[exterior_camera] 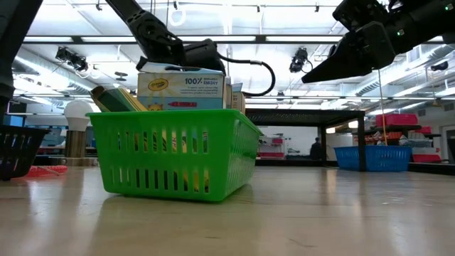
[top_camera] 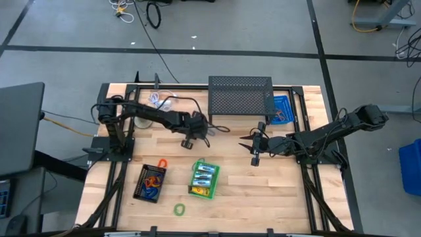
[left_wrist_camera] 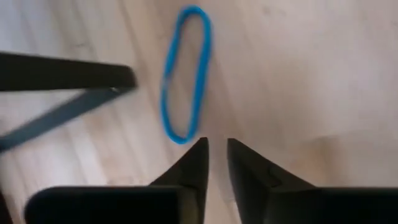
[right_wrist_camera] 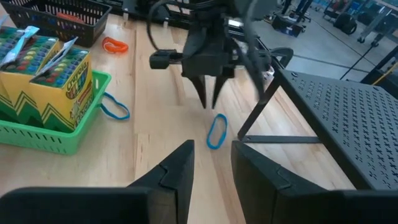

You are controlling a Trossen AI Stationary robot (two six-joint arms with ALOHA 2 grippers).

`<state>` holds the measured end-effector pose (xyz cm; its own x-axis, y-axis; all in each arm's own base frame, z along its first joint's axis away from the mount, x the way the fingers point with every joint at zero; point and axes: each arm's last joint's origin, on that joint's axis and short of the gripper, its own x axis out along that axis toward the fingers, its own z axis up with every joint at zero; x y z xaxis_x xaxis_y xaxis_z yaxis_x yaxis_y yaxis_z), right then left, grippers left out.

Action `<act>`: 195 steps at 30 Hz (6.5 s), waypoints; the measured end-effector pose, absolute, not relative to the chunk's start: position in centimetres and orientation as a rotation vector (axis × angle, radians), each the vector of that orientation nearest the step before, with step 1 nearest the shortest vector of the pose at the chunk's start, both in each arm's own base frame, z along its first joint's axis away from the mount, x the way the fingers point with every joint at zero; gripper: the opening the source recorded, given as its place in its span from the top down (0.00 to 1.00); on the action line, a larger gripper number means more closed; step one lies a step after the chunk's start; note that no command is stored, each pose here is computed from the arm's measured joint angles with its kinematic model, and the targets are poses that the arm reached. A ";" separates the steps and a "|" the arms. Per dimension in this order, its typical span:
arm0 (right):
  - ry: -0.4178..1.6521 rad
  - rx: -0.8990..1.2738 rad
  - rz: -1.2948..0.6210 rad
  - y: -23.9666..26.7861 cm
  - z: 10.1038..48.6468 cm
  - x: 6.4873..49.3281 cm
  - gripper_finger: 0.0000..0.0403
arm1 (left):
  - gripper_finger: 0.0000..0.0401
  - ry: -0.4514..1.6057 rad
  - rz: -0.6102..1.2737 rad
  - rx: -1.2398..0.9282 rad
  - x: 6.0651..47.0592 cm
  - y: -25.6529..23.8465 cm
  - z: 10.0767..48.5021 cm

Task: Pick & Place Office Desk Supplies
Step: Put the blue rubberband into the blue bin

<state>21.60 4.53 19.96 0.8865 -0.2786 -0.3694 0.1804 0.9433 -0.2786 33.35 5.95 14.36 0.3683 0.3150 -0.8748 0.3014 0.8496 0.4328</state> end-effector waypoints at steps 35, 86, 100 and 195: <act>0.414 -0.239 -0.242 4.5 20.0 21.6 0.71 | 0.58 1.135 -0.067 0.601 34.3 8.4 13.1; 0.402 -0.248 -0.179 4.7 20.1 21.7 0.57 | 1.00 0.983 0.194 0.663 32.6 2.6 21.3; 0.332 -0.482 -0.190 4.4 20.4 23.0 0.49 | 1.00 0.680 0.087 0.552 33.1 0.9 25.1; 0.384 -0.607 -0.507 3.7 21.1 28.4 1.00 | 0.34 0.392 0.105 0.515 34.6 0.8 28.4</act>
